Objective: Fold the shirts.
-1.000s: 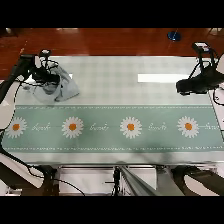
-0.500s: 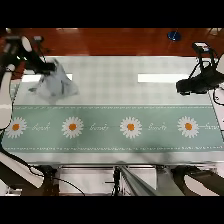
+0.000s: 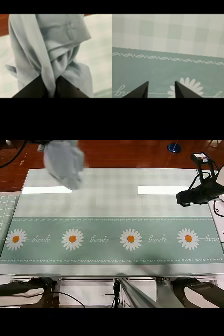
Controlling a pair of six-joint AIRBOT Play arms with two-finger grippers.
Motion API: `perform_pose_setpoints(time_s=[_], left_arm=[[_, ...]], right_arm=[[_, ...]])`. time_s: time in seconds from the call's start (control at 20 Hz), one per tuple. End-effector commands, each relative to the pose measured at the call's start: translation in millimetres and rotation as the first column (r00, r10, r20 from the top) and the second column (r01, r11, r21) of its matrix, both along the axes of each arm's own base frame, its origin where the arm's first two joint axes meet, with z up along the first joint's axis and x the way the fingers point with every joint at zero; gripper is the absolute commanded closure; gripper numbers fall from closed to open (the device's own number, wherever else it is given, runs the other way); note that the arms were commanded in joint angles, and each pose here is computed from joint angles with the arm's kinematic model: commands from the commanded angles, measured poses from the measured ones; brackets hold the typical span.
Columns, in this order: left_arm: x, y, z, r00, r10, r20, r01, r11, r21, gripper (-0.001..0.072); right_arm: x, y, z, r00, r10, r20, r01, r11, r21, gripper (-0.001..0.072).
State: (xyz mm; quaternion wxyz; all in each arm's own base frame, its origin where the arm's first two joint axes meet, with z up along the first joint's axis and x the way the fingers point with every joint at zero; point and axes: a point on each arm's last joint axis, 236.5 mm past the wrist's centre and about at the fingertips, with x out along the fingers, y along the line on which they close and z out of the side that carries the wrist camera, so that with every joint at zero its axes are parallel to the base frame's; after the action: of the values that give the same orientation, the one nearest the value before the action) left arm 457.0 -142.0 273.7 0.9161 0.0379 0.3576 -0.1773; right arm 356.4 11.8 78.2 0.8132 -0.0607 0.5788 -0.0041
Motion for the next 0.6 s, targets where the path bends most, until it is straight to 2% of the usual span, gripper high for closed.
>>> perform_pose_setpoints(time_s=[0.0,0.1,0.25,0.4,0.55], left_arm=[[-79.6,-83.8,59.9,0.966,-0.239,0.095,0.249,0.961,-0.12,0.0676],[-113.8,-116.7,73.1,0.933,-0.337,0.122,0.352,0.926,-0.135,0.0676],[-139.7,-147.2,64.6,0.904,-0.418,0.094,0.428,0.893,-0.14,0.0676],[-150.0,-167.4,10.1,0.889,-0.454,-0.053,0.444,0.886,-0.134,0.0676],[-162.4,-180.3,-87.9,0.837,-0.465,-0.289,0.46,0.884,-0.087,0.0676]], right_arm=[[-1.3,0.1,-0.5,1.0,0.011,-0.007,-0.011,1.0,-0.004,0.0333],[-3.4,-0.2,-1.2,1.0,0.017,-0.017,-0.017,1.0,-0.007,0.0333],[-5.8,-0.6,-2.0,1.0,0.015,-0.027,-0.016,1.0,-0.008,0.0333],[-6.5,-0.6,-2.2,0.999,0.015,-0.03,-0.015,1.0,-0.008,0.0333],[-6.5,-0.6,-2.2,0.999,0.015,-0.03,-0.015,1.0,-0.008,0.0333]])
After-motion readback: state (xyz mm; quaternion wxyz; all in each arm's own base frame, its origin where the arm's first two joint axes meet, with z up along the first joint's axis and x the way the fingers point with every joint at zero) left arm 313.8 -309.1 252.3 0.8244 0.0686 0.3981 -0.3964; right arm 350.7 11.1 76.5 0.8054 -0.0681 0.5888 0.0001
